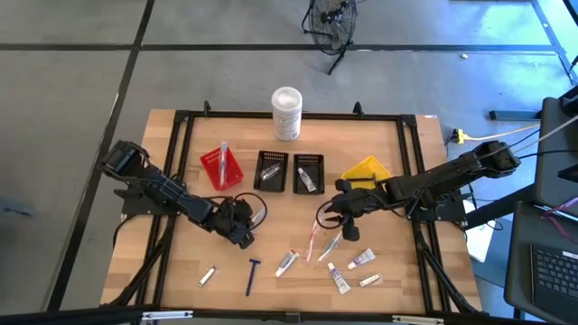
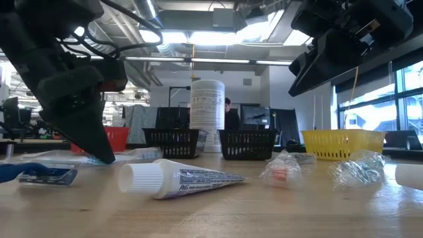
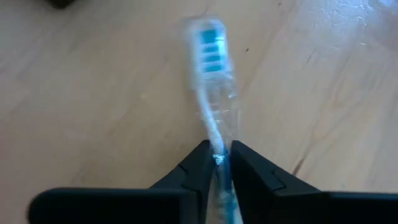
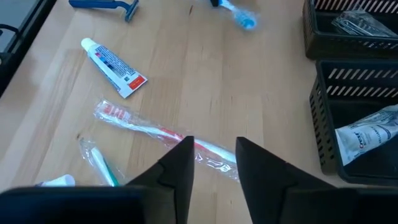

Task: Pick & Place Travel size toiletries
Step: Put the blue toothbrush into the red bin

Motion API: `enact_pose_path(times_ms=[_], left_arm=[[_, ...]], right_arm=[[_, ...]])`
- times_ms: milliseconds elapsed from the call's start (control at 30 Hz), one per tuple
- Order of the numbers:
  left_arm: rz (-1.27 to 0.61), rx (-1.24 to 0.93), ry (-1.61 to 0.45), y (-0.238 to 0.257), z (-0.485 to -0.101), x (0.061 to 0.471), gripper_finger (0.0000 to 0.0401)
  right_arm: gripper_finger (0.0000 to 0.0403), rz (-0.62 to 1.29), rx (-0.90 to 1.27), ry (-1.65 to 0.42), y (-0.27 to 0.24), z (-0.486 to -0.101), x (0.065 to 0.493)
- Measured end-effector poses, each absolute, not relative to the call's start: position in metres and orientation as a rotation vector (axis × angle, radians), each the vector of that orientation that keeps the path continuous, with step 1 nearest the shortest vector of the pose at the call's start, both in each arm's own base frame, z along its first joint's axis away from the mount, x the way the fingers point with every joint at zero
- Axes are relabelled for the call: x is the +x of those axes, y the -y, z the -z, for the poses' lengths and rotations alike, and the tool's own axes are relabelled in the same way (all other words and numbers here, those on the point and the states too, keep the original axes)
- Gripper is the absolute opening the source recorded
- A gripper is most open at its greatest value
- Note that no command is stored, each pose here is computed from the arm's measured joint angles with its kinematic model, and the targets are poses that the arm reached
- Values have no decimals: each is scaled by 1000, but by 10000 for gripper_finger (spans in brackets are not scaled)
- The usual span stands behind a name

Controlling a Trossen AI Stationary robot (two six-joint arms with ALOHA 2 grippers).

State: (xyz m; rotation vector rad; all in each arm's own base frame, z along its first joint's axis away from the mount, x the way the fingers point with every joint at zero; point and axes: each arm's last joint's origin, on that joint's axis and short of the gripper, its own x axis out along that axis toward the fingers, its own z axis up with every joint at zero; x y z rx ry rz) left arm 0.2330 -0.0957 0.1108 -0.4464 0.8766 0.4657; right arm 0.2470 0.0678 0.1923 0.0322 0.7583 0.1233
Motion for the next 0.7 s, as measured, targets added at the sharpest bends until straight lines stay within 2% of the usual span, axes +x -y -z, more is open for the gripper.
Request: enact_pose_path(times_ms=[167,367,700], left_arm=[[-473,-436,-836,101,-113,233,24],[-486,-420,-751,112,-140,240,27],[-848,-412,-521,95,-202,227,27]], right_arm=[[131,-124,32,-758,-68,-192,247],[131,-124,32,-758,-68,-192,247],[112,-123,32,-759,-68,-192,247]])
